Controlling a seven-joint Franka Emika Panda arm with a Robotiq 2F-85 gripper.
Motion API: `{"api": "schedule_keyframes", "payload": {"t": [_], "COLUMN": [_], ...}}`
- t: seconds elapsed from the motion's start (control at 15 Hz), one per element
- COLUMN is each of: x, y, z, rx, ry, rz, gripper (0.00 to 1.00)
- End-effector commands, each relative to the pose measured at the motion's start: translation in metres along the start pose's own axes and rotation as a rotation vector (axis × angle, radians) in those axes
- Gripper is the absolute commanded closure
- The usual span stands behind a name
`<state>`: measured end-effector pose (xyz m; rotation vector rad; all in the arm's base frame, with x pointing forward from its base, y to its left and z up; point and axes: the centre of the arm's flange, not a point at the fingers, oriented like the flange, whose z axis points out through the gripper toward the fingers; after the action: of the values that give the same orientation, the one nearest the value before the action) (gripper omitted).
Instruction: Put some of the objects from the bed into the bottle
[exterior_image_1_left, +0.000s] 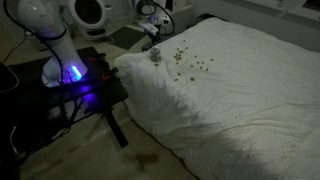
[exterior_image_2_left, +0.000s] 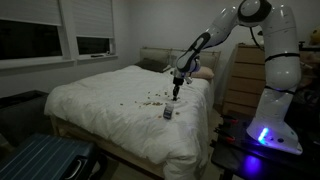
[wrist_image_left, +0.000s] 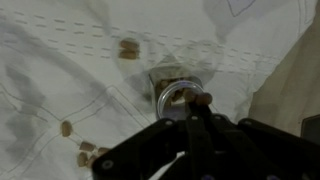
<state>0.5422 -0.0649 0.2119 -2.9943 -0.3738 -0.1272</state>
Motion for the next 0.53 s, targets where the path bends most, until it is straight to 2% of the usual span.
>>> {"api": "schedule_keyframes", "payload": {"t": [0.0, 0.47], "x": [-0.006, 0.001], "y": [-0.004, -0.010], "z": [0.004, 0.015], "rx": [0.033, 0.005], "ry": [-0.001, 0.086], "rz": [-0.016, -0.056], "gripper": [0.99, 0.99]}}
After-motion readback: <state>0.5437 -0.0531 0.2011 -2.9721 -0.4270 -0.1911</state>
